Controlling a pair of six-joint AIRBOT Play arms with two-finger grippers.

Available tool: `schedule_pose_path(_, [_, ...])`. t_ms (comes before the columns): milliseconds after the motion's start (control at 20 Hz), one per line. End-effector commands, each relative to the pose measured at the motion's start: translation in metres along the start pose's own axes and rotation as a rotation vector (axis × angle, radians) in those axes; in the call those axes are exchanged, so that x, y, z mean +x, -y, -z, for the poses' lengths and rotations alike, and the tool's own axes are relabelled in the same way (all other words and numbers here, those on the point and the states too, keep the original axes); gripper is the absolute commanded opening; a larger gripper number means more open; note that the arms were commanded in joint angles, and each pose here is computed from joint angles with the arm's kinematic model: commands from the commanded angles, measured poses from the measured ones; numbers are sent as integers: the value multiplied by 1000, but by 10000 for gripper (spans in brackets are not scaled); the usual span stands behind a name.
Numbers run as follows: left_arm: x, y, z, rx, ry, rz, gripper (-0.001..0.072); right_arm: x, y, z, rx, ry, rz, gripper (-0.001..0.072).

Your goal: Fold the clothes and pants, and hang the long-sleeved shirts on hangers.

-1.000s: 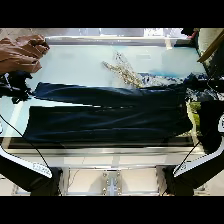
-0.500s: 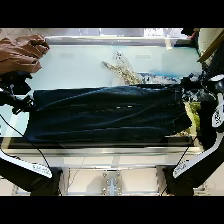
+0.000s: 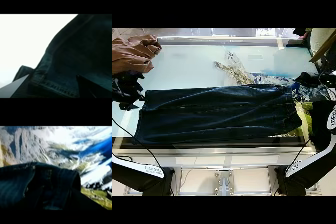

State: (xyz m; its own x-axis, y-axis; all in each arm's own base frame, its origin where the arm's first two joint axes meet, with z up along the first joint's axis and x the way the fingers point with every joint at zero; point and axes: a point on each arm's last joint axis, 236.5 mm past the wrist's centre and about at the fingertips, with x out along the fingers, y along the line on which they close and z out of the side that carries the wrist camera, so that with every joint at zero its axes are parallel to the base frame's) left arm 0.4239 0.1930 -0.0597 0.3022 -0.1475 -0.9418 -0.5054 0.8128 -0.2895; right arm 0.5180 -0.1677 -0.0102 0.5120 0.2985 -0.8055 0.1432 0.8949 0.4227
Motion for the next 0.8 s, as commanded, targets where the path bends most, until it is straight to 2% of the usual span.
schedule_pose_path(0, [-36, 17, -26, 5, 127, 38, 693, -50, 24, 68, 36, -252, 32, 353])
schedule_pose_path(100, [-50, 13, -15, 31, 101, 5, 692, -71, 29, 88, 72, -253, 4, 353])
schedule_pose_path(250, [-72, -16, 19, 87, 30, -138, 691, -99, 40, 130, 113, -239, -1, 354])
schedule_pose_path(350, [-80, -28, 50, 73, 13, -149, 691, -105, 41, 162, 179, -188, -51, 376])
schedule_pose_path(400, [-83, -37, 68, 42, 13, -153, 691, -104, 39, 176, 214, -164, -91, 434])
schedule_pose_path(450, [-86, -43, 86, 2, 25, -139, 691, -105, 35, 189, 249, -146, -135, 448])
schedule_pose_path(600, [-109, -46, 121, -212, 167, 3, 690, -114, 33, 200, 329, -92, -193, 448])
schedule_pose_path(750, [-126, -72, 175, -412, 177, 40, 690, -124, 24, 187, 324, -33, -229, 447])
